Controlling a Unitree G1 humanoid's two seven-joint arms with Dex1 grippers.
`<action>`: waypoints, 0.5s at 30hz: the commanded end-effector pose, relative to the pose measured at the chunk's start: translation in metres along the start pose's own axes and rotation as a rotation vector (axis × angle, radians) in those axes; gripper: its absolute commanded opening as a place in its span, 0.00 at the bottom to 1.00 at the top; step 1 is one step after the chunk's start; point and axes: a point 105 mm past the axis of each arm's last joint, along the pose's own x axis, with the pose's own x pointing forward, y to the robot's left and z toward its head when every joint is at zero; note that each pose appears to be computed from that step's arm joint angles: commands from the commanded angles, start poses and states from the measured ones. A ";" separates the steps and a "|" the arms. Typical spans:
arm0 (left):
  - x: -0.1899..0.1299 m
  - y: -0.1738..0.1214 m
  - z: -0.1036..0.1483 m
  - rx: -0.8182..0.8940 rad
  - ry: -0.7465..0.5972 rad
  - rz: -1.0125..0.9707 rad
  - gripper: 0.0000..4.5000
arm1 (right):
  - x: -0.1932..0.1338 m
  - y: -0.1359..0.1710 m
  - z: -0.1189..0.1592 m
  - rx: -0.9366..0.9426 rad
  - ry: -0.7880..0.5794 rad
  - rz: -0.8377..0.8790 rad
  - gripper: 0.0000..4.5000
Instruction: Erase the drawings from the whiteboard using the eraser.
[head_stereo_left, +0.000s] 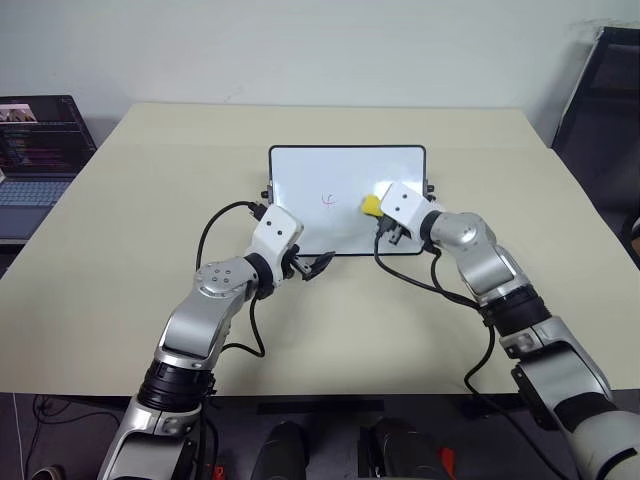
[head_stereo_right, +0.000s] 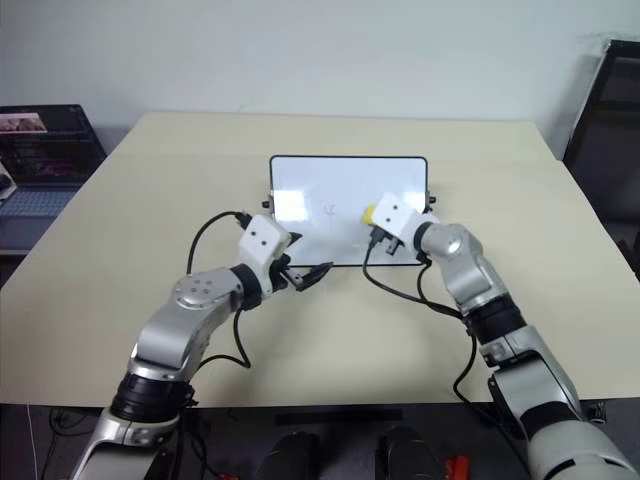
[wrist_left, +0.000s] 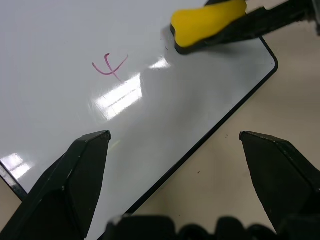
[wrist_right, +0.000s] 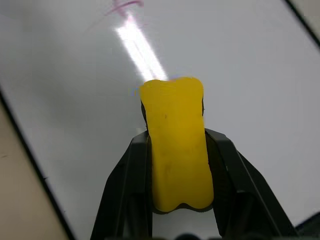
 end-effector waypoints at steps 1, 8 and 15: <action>0.001 -0.002 0.016 0.037 -0.054 -0.010 1.00 | -0.001 -0.018 0.017 -0.001 -0.062 -0.078 0.24; 0.001 -0.004 0.019 0.036 -0.060 -0.009 1.00 | 0.001 0.022 0.008 -0.002 -0.026 0.116 0.24; 0.000 -0.004 0.019 0.037 -0.056 -0.014 1.00 | -0.001 0.010 0.009 -0.021 -0.025 0.027 0.24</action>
